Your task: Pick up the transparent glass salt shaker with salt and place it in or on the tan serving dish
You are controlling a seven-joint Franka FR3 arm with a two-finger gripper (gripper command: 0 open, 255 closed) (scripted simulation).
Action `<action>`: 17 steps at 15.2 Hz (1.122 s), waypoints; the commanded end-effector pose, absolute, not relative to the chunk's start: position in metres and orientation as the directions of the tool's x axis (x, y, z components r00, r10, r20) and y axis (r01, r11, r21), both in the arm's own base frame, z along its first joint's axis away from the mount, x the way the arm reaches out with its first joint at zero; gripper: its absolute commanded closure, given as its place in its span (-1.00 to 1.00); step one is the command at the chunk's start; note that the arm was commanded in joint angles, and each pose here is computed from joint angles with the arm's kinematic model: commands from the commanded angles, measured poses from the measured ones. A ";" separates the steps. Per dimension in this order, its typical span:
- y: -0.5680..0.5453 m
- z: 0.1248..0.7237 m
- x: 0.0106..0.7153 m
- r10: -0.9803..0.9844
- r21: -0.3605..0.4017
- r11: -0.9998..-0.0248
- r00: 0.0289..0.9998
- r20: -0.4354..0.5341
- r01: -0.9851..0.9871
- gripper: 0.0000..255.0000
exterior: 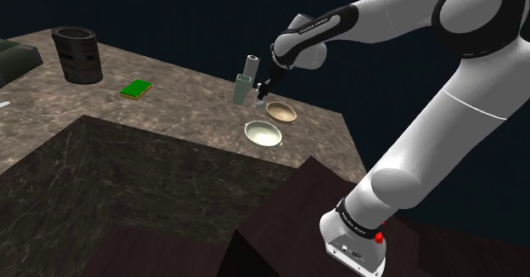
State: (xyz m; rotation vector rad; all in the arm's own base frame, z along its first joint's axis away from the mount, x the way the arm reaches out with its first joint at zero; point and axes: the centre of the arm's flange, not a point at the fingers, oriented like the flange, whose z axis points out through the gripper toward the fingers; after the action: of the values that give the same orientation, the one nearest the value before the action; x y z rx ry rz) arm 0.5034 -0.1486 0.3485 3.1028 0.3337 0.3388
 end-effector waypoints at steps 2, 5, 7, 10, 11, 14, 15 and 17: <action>-0.187 0.350 0.498 0.213 0.026 -0.977 0.954 0.213 0.212 1.00; -0.226 0.351 0.494 0.213 0.026 -0.977 0.954 0.213 0.212 1.00; -0.253 0.352 0.492 0.213 0.026 -0.977 0.954 0.213 0.212 1.00; -0.292 0.354 0.488 0.213 0.026 -0.977 0.954 0.213 0.212 1.00; -0.305 0.354 0.486 0.213 0.026 -0.977 0.954 0.213 0.212 1.00; -0.344 0.356 0.483 0.213 0.026 -0.977 0.954 0.213 0.212 1.00; -0.363 0.357 0.481 0.213 0.026 -0.977 0.954 0.213 0.212 1.00; -0.363 0.346 0.481 0.213 0.026 -0.977 0.954 0.213 0.212 1.00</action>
State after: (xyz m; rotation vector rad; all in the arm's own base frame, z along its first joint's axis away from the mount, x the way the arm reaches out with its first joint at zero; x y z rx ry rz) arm 0.4816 -0.3595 0.3503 3.1028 0.3344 0.3387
